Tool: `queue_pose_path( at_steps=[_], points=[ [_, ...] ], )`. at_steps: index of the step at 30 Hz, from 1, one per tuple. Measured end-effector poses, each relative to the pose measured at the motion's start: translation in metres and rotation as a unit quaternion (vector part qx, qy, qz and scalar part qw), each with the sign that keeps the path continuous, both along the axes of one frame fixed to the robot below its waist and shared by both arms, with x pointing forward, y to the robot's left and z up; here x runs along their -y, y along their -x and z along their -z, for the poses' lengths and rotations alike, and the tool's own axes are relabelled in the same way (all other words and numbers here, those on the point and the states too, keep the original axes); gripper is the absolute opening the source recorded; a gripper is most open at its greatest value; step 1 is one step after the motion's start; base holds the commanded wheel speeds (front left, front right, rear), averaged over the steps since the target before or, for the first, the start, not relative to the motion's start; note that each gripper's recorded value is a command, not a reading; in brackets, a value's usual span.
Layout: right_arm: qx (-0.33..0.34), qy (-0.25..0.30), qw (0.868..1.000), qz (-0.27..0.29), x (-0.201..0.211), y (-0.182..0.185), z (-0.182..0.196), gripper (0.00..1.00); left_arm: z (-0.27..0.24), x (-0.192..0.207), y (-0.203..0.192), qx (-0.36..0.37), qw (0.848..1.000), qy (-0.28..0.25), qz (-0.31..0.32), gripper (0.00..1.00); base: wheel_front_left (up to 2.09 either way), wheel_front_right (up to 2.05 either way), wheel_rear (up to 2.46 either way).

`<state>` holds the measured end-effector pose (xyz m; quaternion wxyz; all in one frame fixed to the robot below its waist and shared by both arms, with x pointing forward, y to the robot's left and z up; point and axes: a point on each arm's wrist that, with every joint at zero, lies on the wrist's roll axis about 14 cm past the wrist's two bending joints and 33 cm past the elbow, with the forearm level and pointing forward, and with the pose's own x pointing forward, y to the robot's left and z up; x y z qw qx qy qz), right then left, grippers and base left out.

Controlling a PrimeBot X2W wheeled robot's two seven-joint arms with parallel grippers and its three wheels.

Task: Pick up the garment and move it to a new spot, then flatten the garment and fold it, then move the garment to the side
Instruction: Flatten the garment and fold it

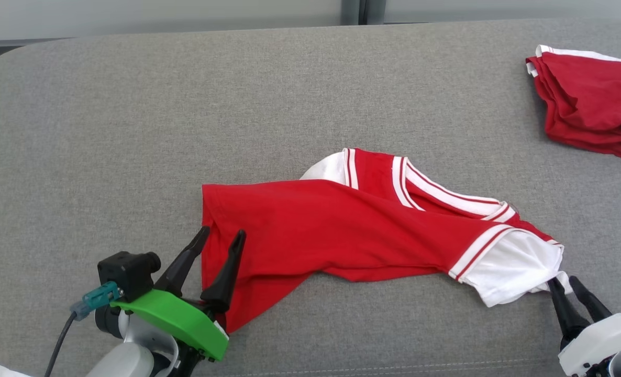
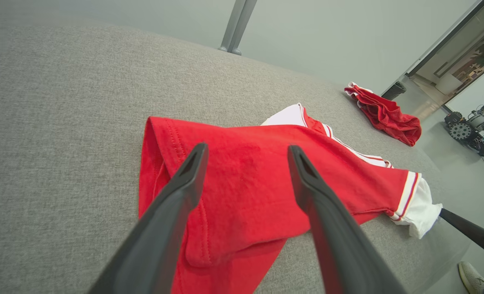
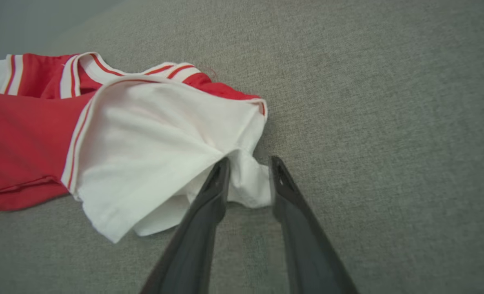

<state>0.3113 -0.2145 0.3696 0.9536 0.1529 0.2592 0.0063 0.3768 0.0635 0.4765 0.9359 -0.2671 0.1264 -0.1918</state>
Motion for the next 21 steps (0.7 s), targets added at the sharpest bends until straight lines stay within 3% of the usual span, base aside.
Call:
queue_pose_path(
  at_steps=[14, 19, 20, 21],
  points=[
    [0.007, 0.042, 0.999, -0.009, 0.016, 0.001, -0.004, 1.00, -0.007, 0.005, 0.000, 0.005, 1.000, 0.009, -0.001, 1.00, 0.00, 0.00, 0.00],
    [0.002, 0.058, 0.998, -0.038, 0.011, 0.004, -0.003, 1.00, -0.010, 0.006, 0.003, 0.006, 1.000, 0.010, -0.001, 1.00, 0.00, 0.00, 0.00],
    [-0.002, 0.056, 0.997, -0.046, 0.008, 0.005, -0.001, 0.99, -0.010, 0.005, 0.004, 0.006, 1.000, 0.011, -0.005, 1.00, 0.00, 0.00, 0.00],
    [-0.007, 0.053, 0.997, -0.054, 0.004, 0.007, 0.001, 0.89, -0.009, 0.003, 0.005, 0.004, 1.000, 0.012, -0.007, 1.00, 0.00, 0.00, 0.00]
  ],
)
